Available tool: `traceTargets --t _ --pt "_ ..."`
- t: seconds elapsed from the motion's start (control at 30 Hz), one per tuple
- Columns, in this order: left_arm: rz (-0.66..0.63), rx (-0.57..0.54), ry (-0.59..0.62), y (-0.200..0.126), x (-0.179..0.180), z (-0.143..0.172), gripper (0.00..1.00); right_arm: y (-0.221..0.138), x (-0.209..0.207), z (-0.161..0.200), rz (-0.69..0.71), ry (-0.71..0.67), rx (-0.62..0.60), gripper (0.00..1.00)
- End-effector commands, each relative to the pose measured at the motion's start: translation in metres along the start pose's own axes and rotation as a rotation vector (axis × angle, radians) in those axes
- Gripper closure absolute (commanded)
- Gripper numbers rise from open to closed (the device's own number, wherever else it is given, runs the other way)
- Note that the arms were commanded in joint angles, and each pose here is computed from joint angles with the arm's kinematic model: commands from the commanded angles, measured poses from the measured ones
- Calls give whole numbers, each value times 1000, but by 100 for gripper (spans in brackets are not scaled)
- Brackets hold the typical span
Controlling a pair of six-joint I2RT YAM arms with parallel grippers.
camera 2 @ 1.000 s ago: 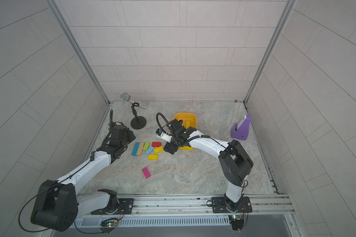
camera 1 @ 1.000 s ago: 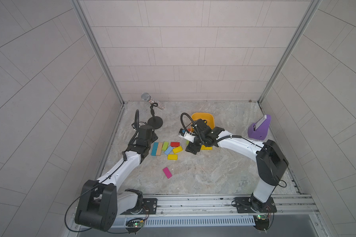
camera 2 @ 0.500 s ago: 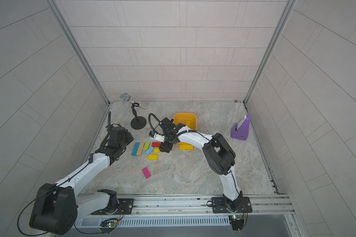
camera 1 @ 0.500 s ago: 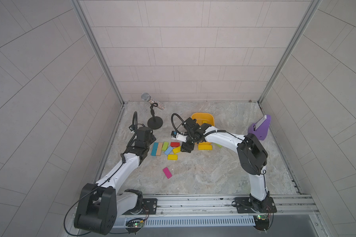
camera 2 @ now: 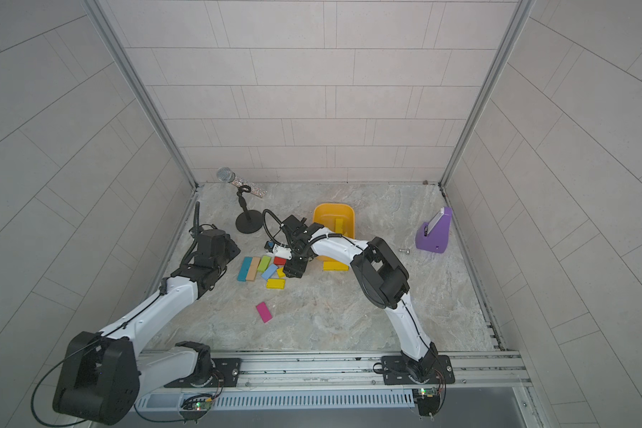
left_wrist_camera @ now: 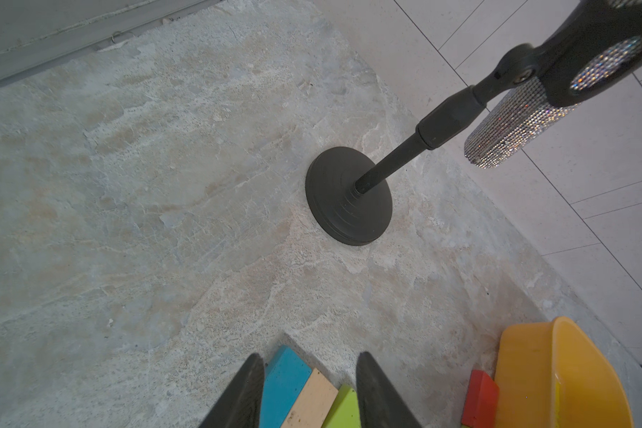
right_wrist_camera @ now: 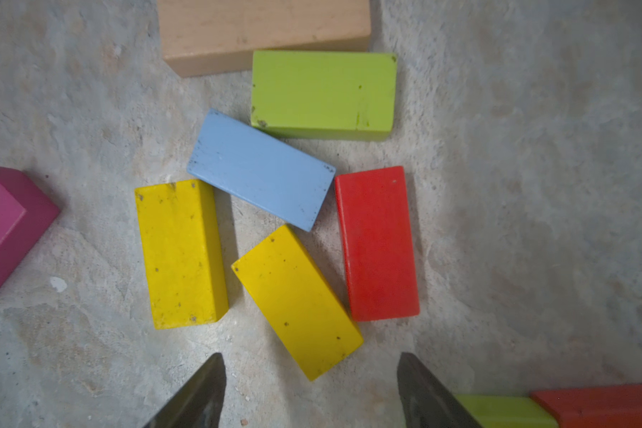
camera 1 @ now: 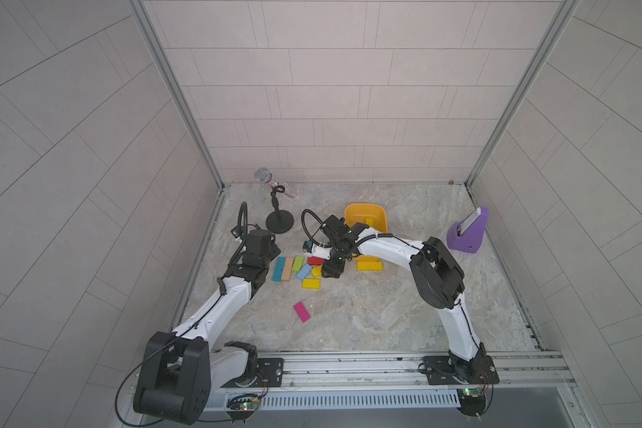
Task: Pick out the yellow building blocks
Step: Pick up the building block from the center of the board.
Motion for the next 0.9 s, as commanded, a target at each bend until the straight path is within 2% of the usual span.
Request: traceTargets --t 0.0,0.47,0.63,0.77,0.87 --pt "-38 -10 -21 -1 8 0 54 8 10 5 -41 -27 33 26" --pt "-50 -3 -22 -3 9 0 54 18 18 12 -86 -27 46 33" --pt "-56 -4 -23 -4 10 -1 54 18 28 15 -142 -29 57 34" --pt "-54 -6 -29 -4 10 -2 54 10 35 12 -173 -32 54 35" --pt "-59 -5 -34 -4 10 -1 55 -4 33 1 -119 -52 36 36"
Point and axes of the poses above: each gripper's point midway between its finger pads, its own y axis out along the fingers, its own x axis along the line the jaws close on, z = x × y, the point moved 5 cm from there along -y, back along the fingers, and after that the axes turned 8 degrees about y, right-handed, at the moved point
